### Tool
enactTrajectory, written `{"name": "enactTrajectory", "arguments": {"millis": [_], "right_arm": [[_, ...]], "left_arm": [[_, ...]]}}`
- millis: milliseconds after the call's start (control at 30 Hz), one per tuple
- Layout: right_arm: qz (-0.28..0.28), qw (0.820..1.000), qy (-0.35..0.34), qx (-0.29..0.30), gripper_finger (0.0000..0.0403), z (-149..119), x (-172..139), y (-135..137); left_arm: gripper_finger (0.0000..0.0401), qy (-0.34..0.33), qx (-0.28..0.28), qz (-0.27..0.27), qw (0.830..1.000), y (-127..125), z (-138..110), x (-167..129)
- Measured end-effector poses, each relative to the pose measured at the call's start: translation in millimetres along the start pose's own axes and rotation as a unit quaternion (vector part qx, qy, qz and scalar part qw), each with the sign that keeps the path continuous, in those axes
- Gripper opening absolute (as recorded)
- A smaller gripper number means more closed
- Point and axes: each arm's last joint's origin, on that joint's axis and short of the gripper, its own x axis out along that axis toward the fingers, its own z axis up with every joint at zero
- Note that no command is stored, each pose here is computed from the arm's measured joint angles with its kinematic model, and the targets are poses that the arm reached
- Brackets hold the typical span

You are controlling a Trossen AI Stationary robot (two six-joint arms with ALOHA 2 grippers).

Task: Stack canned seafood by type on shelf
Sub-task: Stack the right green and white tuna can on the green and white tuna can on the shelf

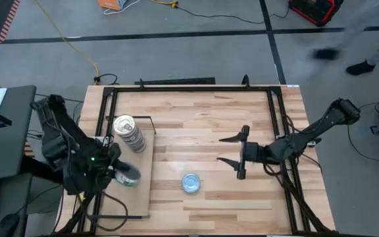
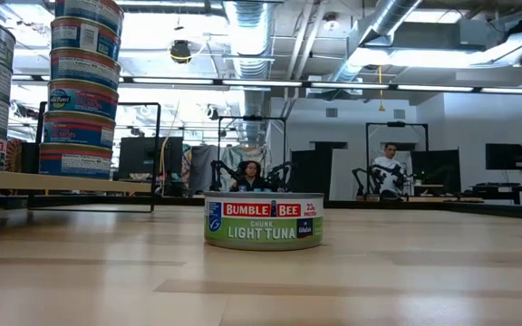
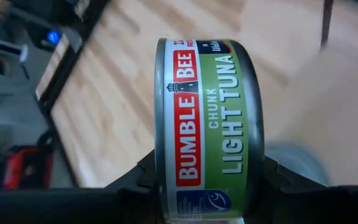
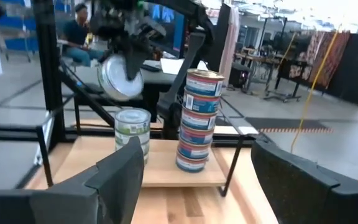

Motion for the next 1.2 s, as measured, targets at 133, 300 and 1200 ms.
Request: {"name": "enactTrajectory", "arguments": {"millis": [133, 300, 1200], "right_arm": [[0.000, 0.999, 0.006, 0.041, 0.0322, -5, 4, 4], [-0.007, 0.997, 0.001, 0.071, 0.0322, -11, 15, 9], [-0.055, 0.990, -0.048, 0.121, 0.0322, -28, 43, 22]], "left_arm": [[0.0127, 0.066, 0.061, -0.005, 0.996, -18, -7, 9], [0.0127, 0.129, 0.123, -0.022, 0.984, -37, -12, 13], [0.0128, 0.163, 0.192, 0.046, 0.967, -72, -29, 21]]}}
